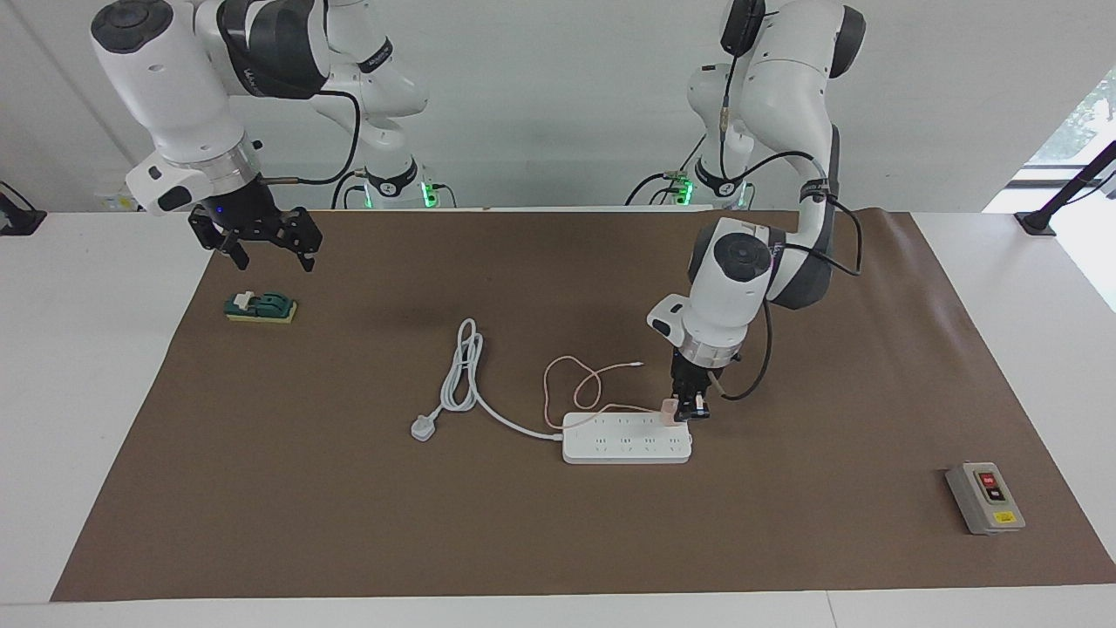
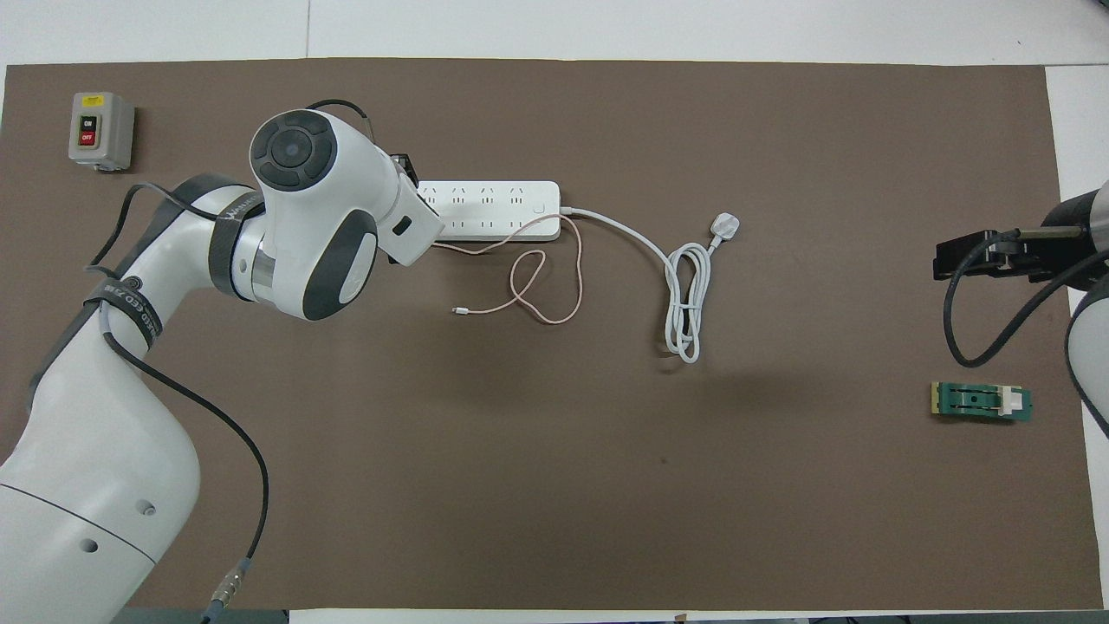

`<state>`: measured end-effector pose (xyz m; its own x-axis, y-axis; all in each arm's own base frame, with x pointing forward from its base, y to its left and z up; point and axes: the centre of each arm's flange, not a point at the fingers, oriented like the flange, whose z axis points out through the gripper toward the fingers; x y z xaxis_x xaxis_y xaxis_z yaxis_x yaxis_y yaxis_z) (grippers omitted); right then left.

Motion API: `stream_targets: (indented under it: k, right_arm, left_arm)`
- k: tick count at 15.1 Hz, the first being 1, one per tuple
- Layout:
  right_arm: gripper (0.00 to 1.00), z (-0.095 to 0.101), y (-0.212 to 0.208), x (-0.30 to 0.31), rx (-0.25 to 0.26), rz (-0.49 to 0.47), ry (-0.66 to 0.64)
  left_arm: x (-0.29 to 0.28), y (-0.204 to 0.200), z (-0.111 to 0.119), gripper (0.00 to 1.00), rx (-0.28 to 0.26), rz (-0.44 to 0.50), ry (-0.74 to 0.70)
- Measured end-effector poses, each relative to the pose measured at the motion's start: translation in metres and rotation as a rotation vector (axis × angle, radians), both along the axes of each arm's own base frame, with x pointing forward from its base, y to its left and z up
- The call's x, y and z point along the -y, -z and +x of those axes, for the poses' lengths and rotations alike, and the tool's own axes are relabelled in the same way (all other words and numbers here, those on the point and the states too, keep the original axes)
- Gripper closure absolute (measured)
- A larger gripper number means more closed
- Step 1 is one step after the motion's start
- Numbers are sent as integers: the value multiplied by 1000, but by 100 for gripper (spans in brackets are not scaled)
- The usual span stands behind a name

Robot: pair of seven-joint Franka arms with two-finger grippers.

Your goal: Plug charger into power strip

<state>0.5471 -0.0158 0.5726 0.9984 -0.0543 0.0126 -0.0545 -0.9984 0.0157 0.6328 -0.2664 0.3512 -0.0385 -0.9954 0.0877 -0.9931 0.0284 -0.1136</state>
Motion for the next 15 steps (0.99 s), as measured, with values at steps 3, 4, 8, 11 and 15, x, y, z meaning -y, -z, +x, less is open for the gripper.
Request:
stream_targets:
  k: [3,4,8,11,15]
  right_arm:
    - [0,0,0,0,0,0,0]
    - [0,0,0,0,0,0,0]
    - [0,0,0,0,0,0,0]
    - [0,0,0,0,0,0,0]
    - [0,0,0,0,0,0,0]
  left_arm:
    - [-8,2,6,68,-40,-43,-46]
    - [-10,2,10,68,-60,-55,-57]
    - [-7,2,19,68,-103,-48,-54]
    - [1,1,17,68,-92,-7,-18]
    - [14,4,12,68,-62,72,48]
